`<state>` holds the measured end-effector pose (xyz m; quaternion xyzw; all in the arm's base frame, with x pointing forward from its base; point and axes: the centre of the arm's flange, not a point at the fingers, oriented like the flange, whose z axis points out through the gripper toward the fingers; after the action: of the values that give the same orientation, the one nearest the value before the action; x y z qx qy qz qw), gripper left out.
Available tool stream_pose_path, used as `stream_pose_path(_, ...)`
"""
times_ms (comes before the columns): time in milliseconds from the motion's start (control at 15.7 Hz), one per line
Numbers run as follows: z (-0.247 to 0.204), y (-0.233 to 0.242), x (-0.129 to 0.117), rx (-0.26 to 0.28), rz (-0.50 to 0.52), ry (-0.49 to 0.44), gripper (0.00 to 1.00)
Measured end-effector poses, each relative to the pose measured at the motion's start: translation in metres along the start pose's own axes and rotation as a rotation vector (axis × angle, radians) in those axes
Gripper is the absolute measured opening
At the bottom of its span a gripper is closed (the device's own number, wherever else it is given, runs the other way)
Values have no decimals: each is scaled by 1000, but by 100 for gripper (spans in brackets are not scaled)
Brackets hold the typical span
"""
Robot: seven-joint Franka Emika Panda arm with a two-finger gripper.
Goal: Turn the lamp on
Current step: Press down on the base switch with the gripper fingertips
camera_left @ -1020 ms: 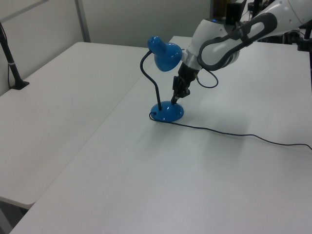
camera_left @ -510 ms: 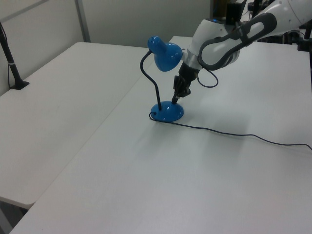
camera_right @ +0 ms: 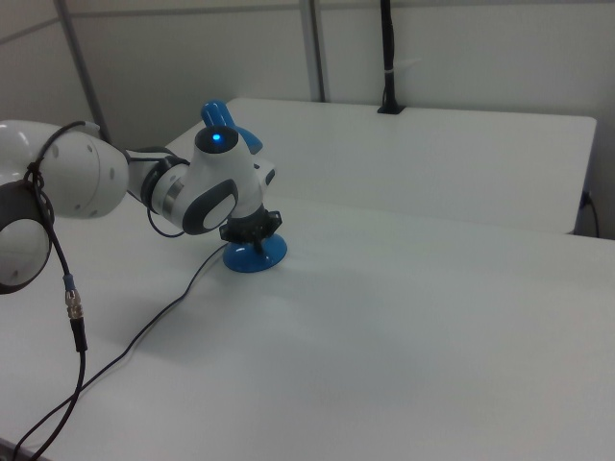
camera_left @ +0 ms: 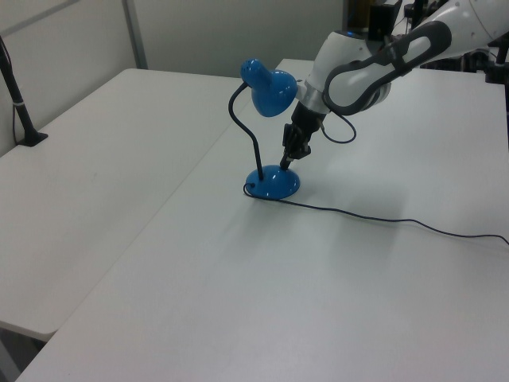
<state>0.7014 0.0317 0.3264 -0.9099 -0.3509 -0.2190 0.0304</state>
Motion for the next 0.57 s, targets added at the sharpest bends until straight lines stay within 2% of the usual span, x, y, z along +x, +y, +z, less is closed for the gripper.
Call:
stream_pose_path(191,2,-4,3,1,-20,-3,1)
stream_pose_path(574,3,-11,10,-29,-128,-42,1)
